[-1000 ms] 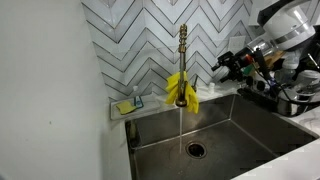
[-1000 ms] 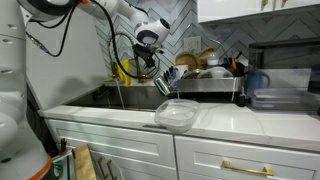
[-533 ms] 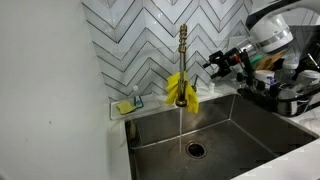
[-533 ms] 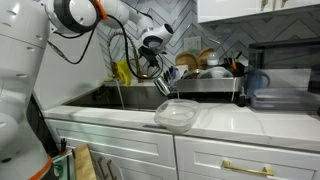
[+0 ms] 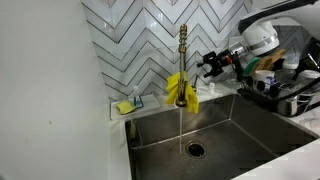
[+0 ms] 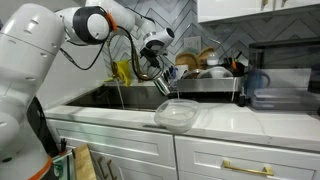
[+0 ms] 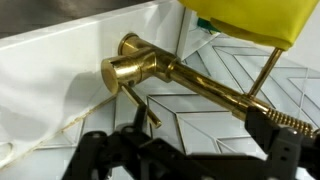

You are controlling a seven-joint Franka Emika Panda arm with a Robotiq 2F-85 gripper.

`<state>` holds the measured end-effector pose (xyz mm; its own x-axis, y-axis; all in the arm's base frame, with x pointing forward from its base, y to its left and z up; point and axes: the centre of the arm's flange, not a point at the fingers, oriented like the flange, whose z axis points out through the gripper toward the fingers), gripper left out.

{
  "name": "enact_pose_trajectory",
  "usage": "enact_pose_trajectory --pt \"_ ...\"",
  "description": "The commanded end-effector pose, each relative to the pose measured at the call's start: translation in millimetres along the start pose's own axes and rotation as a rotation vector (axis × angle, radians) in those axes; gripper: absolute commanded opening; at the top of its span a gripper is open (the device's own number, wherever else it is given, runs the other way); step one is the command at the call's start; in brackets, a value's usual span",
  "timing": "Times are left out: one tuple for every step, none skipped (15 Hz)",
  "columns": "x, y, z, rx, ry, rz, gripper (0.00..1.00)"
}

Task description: Put the lunchbox under the running water, pour the water out of the lunchbox into the sink and then close the tap

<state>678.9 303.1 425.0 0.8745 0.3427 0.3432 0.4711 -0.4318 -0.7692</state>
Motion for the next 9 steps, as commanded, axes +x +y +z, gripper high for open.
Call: enact_pose_trajectory --pt "15 5 16 0.023 0.013 0.0 1.0" --pt "16 5 19 0.029 0.011 0.001 1.0" --pt "17 6 21 0.031 0.01 0.003 1.0" --pt "18 7 24 0.033 0.009 0.002 1.0" --pt "19 7 26 0.041 0.01 0.004 1.0" --pt "19 8 29 0.046 0.01 0.003 1.0" --pt "21 8 30 0.051 0.011 -0.001 1.0" --pt "22 8 32 0.064 0.014 -0.009 1.0" --pt "22 8 35 0.066 0.012 -0.008 1.0"
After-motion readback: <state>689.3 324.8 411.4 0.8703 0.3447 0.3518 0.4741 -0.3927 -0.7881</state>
